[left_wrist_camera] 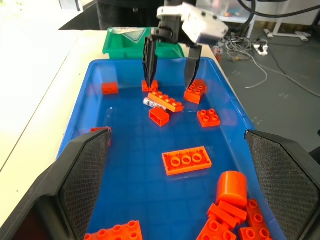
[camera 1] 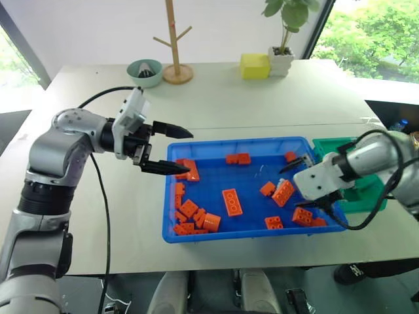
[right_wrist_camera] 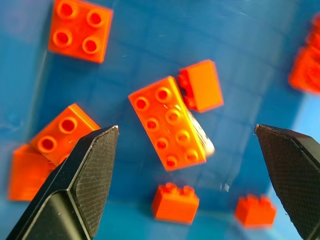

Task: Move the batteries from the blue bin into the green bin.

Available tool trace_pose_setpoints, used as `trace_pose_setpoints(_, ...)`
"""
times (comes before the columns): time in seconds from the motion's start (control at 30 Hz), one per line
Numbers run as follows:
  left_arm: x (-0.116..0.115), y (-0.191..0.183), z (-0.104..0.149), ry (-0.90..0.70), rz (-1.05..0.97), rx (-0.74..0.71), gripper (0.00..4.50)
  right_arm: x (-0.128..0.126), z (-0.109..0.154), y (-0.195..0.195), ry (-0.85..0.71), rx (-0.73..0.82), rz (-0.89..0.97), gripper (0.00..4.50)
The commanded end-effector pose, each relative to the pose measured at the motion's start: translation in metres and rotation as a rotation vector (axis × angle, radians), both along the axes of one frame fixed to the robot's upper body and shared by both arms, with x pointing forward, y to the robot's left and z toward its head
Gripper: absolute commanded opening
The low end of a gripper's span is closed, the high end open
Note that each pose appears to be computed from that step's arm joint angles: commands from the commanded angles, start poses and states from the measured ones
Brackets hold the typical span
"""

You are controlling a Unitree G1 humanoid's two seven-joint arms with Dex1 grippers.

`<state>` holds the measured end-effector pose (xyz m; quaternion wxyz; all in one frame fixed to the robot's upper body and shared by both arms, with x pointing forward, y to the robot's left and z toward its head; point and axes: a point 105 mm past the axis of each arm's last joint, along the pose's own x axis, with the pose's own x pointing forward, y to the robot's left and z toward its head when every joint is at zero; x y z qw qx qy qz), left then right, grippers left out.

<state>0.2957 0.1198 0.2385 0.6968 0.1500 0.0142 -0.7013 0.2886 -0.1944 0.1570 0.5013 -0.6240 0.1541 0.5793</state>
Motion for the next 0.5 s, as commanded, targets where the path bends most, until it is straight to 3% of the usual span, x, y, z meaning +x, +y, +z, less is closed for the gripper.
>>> trace_pose_setpoints(0.03,-0.003,0.002,0.015,-0.057,-0.003,-0.013,4.50,0.004,0.003,-0.002,-0.046,-0.061,0.076,4.46)
trace_pose_setpoints(0.5,-0.002,0.003,0.018,-0.070,0.010,-0.012,4.50,0.024,-0.021,-0.004,-0.104,-0.095,0.131,4.46)
